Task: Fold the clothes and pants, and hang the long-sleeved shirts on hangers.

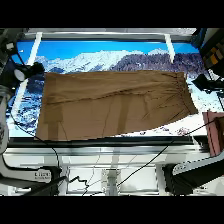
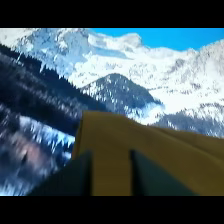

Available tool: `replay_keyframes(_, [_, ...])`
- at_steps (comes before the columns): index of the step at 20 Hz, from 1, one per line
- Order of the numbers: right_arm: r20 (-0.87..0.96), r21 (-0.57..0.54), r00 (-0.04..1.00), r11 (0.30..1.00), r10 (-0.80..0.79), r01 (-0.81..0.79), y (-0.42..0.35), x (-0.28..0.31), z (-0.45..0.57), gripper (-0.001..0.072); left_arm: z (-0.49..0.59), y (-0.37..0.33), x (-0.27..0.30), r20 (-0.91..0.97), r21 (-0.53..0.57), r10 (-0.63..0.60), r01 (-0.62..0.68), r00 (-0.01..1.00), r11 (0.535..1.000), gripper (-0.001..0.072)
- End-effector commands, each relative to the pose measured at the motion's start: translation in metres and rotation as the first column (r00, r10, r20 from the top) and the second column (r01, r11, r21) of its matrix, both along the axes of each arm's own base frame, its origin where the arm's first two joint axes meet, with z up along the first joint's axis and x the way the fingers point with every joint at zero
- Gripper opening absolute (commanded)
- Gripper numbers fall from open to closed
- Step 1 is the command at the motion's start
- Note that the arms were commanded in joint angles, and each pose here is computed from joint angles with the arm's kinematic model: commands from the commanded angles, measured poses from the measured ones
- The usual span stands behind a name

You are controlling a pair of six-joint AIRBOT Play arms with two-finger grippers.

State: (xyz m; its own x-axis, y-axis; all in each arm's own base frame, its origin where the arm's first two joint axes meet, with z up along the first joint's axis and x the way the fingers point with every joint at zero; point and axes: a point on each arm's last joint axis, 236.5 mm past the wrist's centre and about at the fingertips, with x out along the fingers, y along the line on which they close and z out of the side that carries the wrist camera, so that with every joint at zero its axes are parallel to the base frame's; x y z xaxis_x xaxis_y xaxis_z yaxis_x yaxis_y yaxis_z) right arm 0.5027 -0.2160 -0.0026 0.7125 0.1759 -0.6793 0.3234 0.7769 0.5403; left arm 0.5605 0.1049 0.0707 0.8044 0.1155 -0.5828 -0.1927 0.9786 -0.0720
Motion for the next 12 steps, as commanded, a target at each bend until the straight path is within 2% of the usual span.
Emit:
replay_keyframes(1, [-0.012, 0.048, 1.000, 0.999, 0.022, -0.021, 0.006, -0.028, 0.039, 0.0036, 0.023, -0.015, -0.075, -0.216, -0.041, -0.034, 0.026, 0.976, 0.999, 0.0050])
replay_keyframes(3, [-0.063, -0.006, 0.997, 0.999, 0.034, -0.034, 0.002, -0.057, 0.059, 0.0035, 0.037, -0.013, -0.120, -0.312, -0.032, -0.027, 0.018, 0.950, 0.999, 0.0027])
replay_keyframes(5, [-0.183, -0.135, 0.983, 0.990, 0.025, -0.050, -0.010, -0.094, 0.067, 0.0035, 0.037, -0.001, -0.160, -0.386, -0.022, 0.010, -0.020, 0.923, 1.000, 0.0026])
replay_keyframes(6, [-0.262, -0.194, 0.965, 0.978, 0.029, -0.082, -0.014, -0.117, 0.066, 0.0035, 0.027, 0.002, -0.184, -0.431, -0.048, 0.023, -0.048, 0.902, 0.998, 0.0025])
replay_keyframes(7, [-0.308, -0.203, 0.951, 0.978, -0.012, -0.053, -0.017, -0.136, 0.065, 0.0035, 0.015, 0.003, -0.205, -0.467, -0.078, 0.034, -0.080, 0.884, 0.994, 0.0026])
replay_keyframes(9, [-0.350, -0.123, 0.936, 0.992, -0.044, 0.000, -0.002, -0.162, 0.052, 0.0035, -0.009, 0.000, -0.239, -0.500, -0.135, 0.049, -0.134, 0.865, 0.982, 0.0026])
replay_keyframes(12, [-0.442, -0.037, 0.897, 0.999, -0.017, 0.000, 0.030, -0.211, 0.023, 0.0035, -0.032, 0.003, -0.271, -0.527, -0.072, 0.056, -0.110, 0.848, 0.991, 0.0026])
